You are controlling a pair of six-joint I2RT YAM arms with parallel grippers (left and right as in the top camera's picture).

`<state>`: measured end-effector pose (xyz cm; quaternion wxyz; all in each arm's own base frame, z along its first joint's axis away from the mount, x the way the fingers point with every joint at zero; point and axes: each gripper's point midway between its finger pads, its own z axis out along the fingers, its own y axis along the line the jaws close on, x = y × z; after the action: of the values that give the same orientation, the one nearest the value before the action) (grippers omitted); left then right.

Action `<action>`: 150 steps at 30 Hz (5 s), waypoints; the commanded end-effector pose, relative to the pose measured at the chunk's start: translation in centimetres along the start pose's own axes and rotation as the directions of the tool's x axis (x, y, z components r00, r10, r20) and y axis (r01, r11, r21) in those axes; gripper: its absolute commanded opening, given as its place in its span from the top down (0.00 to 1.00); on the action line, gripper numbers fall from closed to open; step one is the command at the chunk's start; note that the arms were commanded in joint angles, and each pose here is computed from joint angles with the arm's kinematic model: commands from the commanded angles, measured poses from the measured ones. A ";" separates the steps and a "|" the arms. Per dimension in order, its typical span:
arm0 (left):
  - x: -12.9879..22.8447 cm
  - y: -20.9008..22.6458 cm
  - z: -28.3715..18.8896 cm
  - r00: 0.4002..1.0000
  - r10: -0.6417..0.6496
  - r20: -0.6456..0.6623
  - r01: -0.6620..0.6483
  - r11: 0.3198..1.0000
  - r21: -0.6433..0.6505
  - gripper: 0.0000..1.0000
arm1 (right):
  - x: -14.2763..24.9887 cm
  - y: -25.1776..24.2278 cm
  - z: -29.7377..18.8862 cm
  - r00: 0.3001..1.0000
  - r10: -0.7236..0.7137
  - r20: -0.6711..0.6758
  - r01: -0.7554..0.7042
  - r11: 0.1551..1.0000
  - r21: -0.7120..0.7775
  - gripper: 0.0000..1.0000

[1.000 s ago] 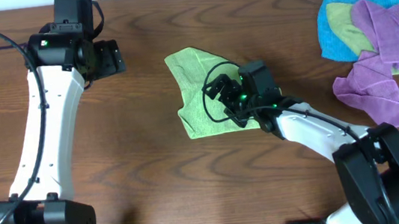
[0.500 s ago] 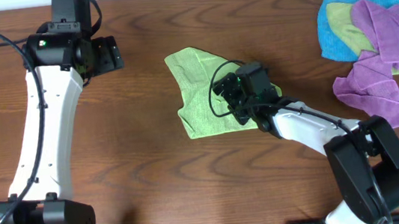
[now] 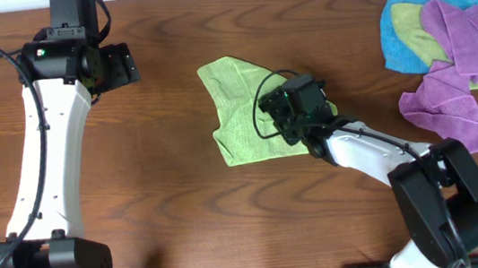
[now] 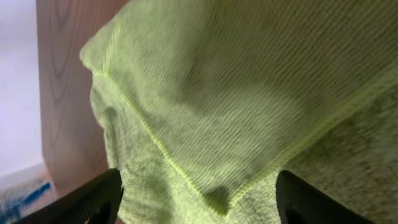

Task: Fold the cloth
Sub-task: 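Drag the green cloth's right side rightward with the right gripper to flatten, then release the cloth and move both grippers to its bottom corners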

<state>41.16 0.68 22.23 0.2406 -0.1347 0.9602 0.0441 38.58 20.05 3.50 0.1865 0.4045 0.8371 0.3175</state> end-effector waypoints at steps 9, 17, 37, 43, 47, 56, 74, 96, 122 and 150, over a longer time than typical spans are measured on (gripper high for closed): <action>0.1 0.8 0.8 1.000 0.014 -0.014 -0.015 0.999 -0.031 0.05 | 0.7 -2.1 1.1 0.997 0.081 0.018 -0.082 0.994 0.075 0.27; 0.1 0.8 0.8 1.000 0.014 -0.014 -0.014 0.999 -0.032 0.05 | 0.5 -1.6 2.4 0.998 0.062 0.023 -0.062 0.998 0.028 0.49; 0.1 0.8 0.8 1.000 0.014 -0.016 -0.015 0.999 -0.032 0.05 | -7.3 -0.7 1.3 0.982 -0.020 0.187 0.028 0.999 -0.036 0.98; 0.1 0.8 0.8 1.000 0.014 -0.016 -0.014 0.999 -0.032 0.05 | -11.1 -0.7 0.4 0.961 -0.069 0.267 0.083 0.996 -0.043 0.99; 0.1 0.8 0.8 1.000 0.014 -0.016 -0.014 0.999 -0.030 0.05 | -12.9 -1.4 -0.2 0.935 -0.094 0.343 0.100 0.995 0.000 0.98; 0.3 0.8 0.8 1.000 0.015 -0.024 -0.016 0.999 -0.029 0.05 | -17.2 0.2 -2.2 0.834 -0.174 0.524 0.198 0.980 0.009 0.40; 6.5 -2.7 -0.5 0.943 0.220 -0.250 -0.164 0.961 0.223 0.05 | -9.5 2.9 -2.8 0.878 -0.469 0.097 0.478 0.841 -0.256 0.01; 22.0 -14.9 4.1 0.791 0.511 -0.335 -0.209 0.741 0.638 0.05 | -2.6 -6.3 -13.9 0.657 -0.702 -0.274 0.729 0.684 -0.004 0.01; 25.0 -16.5 8.0 0.881 0.259 -0.396 -0.064 0.894 0.443 0.05 | -5.2 -12.4 -14.2 0.587 -0.732 -0.347 0.803 0.580 0.135 0.01; 24.8 -15.3 11.7 0.919 0.062 -0.389 0.026 0.976 0.216 0.33 | -5.1 -12.5 -14.2 0.598 -0.721 -0.349 0.794 0.591 0.139 0.01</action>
<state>29.78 -18.36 0.34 0.0581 -0.1010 0.9885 -0.0963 26.76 4.90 5.84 0.1395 -0.0193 0.9807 0.1358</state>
